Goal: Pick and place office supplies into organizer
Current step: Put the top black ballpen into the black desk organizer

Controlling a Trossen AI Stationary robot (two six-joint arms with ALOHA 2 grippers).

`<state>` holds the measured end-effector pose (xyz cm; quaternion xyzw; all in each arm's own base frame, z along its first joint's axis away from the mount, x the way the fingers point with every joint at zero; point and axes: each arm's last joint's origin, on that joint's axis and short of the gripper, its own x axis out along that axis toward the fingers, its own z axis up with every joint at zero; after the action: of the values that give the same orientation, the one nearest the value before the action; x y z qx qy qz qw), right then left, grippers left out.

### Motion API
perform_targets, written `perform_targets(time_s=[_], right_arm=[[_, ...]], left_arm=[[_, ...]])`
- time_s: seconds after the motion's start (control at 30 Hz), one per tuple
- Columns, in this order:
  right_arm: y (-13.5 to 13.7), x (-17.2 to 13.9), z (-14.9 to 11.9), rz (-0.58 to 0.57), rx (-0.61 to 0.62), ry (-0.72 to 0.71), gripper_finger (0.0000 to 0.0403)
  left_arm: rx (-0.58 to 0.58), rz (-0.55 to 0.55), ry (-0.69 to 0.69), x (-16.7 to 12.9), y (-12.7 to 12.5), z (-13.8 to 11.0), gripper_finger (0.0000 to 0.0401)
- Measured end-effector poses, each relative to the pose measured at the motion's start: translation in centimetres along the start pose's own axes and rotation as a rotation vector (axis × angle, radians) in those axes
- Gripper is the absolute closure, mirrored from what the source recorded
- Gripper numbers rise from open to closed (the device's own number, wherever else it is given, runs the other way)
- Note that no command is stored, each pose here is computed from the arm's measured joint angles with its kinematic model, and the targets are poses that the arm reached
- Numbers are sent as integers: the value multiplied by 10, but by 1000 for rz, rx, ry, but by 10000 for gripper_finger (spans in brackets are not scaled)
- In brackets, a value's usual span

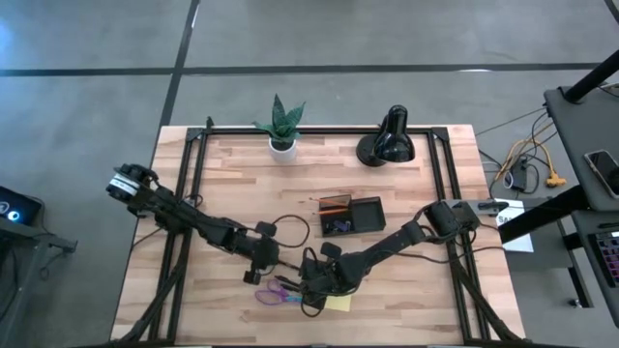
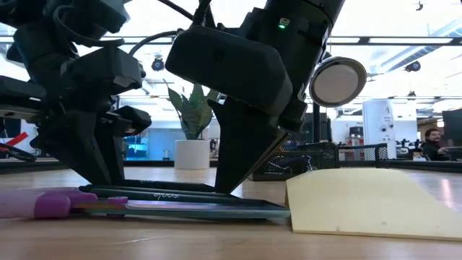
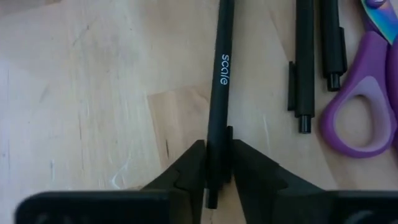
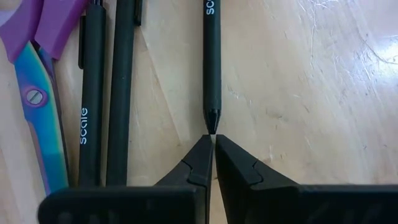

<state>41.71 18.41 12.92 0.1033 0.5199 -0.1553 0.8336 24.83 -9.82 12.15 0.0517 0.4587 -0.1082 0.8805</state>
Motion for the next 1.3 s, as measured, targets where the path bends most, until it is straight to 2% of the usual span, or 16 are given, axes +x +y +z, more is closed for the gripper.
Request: perform_targets(time_s=[0.23,0.4,0.6,0.7,0.8,0.87,1.0,1.13,1.2,1.3], right_arm=[[2,-5,2,-17,-5,-29,390],[13,-38,13,-78,-11,-172,390],[15,-81,15,-296,-54,-252,390],[8,-118,18,-436,24,-324,390],[-2,-152,18,-533,159,-396,390],[-1,-164,20,-506,243,-458,390],[4,-184,18,-454,236,-493,390],[8,-187,11,-448,243,-508,390],[8,-180,7,-444,242,-441,390],[3,-154,-2,-444,305,-247,390]], left_arm=[[-3,-2,3,-1,0,0,390],[-3,-3,5,-3,0,7,398],[9,-12,60,-12,-1,28,398],[64,7,87,-22,-2,47,398],[129,52,114,-32,-2,61,399],[158,69,125,-38,-2,69,399],[240,110,143,-61,1,89,400],[236,127,143,-75,10,97,401],[214,87,171,-70,15,88,401],[196,87,184,-55,16,70,401]])
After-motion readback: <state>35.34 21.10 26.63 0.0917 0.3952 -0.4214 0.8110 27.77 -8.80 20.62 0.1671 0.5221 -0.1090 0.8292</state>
